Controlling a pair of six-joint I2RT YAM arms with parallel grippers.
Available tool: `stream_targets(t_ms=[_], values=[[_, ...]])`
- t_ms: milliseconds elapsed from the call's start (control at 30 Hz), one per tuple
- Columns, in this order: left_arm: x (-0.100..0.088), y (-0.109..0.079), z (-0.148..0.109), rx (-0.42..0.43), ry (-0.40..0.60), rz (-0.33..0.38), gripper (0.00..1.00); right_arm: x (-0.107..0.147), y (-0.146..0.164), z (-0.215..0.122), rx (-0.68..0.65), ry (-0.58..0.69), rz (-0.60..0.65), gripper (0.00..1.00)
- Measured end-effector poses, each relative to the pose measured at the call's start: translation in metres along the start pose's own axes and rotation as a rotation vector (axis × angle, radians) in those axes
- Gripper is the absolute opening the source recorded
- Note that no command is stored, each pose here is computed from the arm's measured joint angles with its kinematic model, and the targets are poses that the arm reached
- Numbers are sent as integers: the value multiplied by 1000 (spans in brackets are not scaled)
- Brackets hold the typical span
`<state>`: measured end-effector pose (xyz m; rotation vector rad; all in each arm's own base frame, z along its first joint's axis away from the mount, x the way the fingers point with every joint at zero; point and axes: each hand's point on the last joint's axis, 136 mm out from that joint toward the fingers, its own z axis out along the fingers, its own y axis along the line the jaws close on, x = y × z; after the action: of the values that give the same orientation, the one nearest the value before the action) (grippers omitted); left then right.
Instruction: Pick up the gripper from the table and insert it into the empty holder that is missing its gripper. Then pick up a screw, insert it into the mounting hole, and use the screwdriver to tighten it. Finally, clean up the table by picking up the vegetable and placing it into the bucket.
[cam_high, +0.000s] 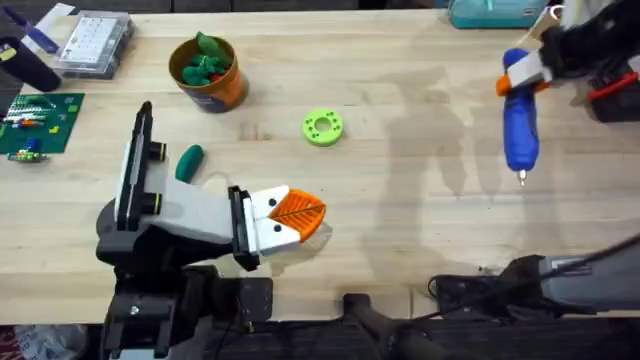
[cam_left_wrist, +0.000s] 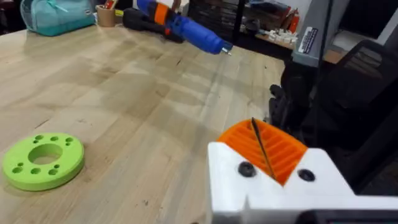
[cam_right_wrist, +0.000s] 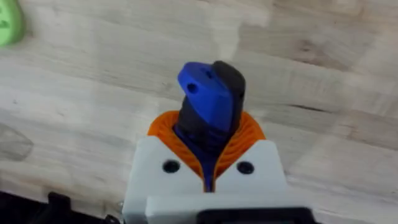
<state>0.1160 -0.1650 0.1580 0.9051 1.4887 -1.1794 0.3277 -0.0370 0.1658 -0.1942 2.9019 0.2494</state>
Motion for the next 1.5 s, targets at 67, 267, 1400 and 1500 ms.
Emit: stream_targets(t_ms=[67,267,1400,1500], values=[[0,0,0,0,0,0,5,-4,4,-15,6,-49,-13,28],[0,0,0,0,0,0,5,-3,27,-64,45,-199,-75,28],[0,0,0,0,0,0,5,-39,232,-210,-296,-894,-550,28],[0,0,0,0,0,0,5,-39,250,-220,-356,-935,-595,28]])
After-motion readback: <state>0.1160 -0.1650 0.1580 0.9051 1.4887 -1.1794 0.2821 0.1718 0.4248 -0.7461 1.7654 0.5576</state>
